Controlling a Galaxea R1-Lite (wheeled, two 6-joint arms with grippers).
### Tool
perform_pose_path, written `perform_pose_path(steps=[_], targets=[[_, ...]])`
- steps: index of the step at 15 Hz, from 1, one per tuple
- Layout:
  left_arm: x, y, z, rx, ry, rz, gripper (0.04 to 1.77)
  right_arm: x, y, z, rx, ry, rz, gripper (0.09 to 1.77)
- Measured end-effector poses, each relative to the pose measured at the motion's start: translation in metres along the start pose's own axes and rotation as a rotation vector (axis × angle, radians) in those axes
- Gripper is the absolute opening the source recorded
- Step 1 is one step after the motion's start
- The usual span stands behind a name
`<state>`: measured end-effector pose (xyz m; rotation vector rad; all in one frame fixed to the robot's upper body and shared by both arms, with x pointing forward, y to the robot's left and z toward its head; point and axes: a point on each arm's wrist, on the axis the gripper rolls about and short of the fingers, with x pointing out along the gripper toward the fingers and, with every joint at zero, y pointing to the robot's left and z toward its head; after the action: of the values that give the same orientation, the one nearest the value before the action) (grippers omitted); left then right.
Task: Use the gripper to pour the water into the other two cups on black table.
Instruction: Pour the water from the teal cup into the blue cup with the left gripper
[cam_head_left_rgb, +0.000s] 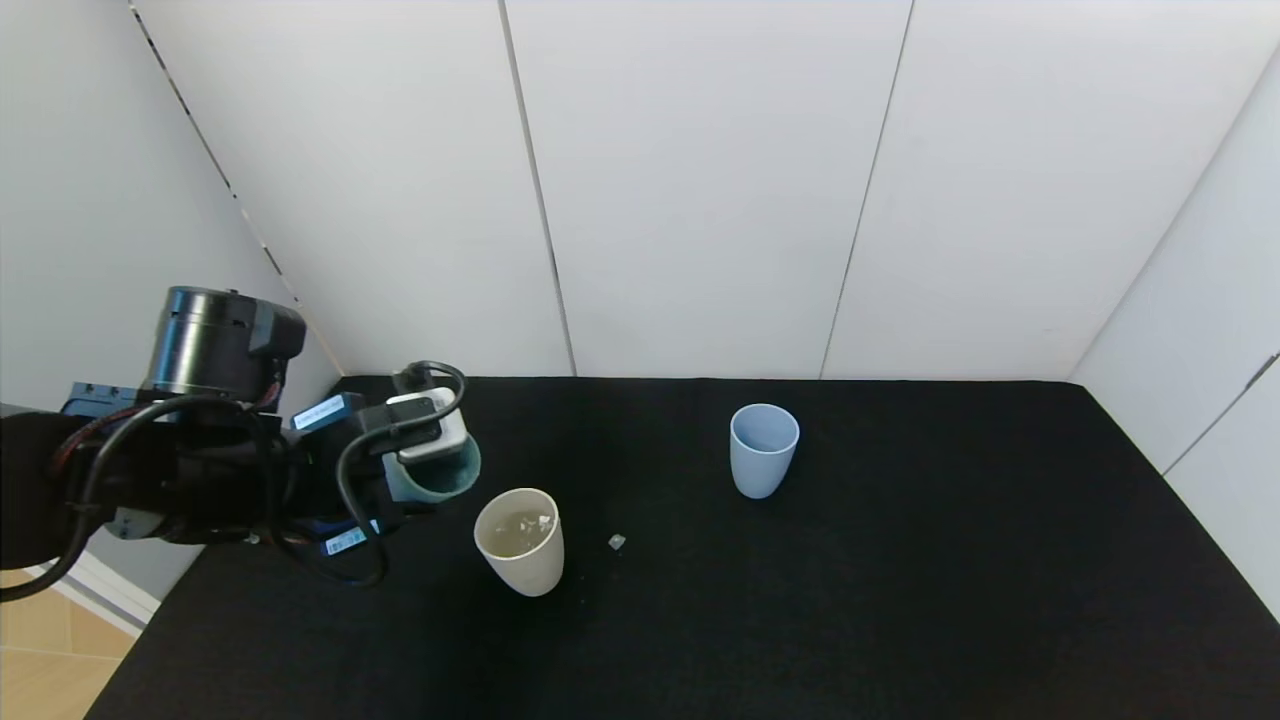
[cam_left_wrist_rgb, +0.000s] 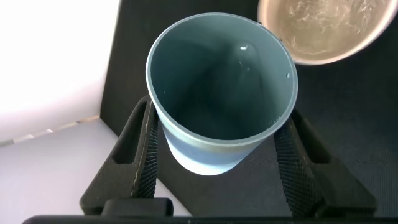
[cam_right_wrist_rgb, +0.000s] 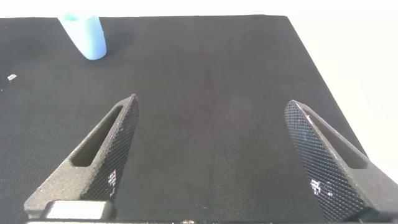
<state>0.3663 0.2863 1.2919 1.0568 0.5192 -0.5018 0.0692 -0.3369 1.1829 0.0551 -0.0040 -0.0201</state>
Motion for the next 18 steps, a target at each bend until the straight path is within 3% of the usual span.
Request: perform_pose_path(steps=[4, 8, 12, 18], targets=[[-0.014, 0.019, -0.015, -0.161, -0.076, 0.018, 1.12, 0.000, 0.000, 0.000, 0.000, 0.000, 0.000, 1.71], [-0.030, 0.038, -0.007, -0.265, -0.148, 0.077, 1.12, 0.000, 0.000, 0.000, 0.000, 0.000, 0.000, 1.71], [-0.040, 0.050, 0.022, -0.333, -0.276, 0.080, 1.12, 0.000, 0.000, 0.000, 0.000, 0.000, 0.000, 1.71], [-0.038, 0.042, 0.089, -0.510, -0.454, -0.039, 1.12, 0.000, 0.000, 0.000, 0.000, 0.000, 0.000, 1.71]])
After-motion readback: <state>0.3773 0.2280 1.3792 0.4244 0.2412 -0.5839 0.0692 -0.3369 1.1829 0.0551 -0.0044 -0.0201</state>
